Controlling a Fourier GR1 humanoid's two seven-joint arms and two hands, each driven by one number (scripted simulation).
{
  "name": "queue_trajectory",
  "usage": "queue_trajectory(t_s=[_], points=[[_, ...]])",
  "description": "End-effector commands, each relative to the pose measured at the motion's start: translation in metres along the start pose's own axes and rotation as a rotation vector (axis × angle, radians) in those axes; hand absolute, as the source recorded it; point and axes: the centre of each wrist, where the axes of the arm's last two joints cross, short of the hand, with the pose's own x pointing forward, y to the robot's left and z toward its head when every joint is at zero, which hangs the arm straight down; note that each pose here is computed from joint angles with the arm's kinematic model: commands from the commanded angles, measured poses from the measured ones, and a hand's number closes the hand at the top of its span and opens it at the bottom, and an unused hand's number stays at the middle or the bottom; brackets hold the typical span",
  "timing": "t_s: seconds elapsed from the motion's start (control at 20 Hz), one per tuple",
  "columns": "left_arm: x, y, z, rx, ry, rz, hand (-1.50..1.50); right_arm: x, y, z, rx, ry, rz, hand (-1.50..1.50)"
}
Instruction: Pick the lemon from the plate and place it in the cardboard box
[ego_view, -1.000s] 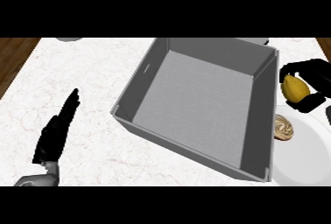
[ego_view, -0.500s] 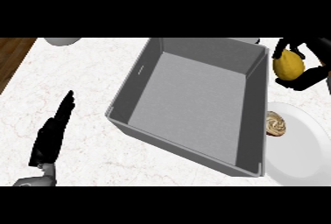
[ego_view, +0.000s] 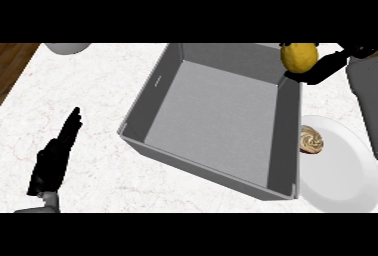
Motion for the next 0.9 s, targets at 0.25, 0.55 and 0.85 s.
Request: queue_trajectory(t_s=[0.25, 0.55, 0.85], points=[[0.005, 0.000, -0.006, -0.006, -0.004, 0.000, 0.00, 0.061, 0.041, -0.079, 0.086, 0.008, 0.003, 1.50], [0.005, -0.001, 0.012, -0.011, -0.021, -0.004, 0.00, 0.072, 0.086, -0.109, 0.196, 0.059, 0.018, 1.50], [0.015, 0.003, -0.013, 0.000, -0.023, 0.001, 0.00, 0.063, 0.126, -0.123, 0.251, 0.104, 0.055, 1.50]])
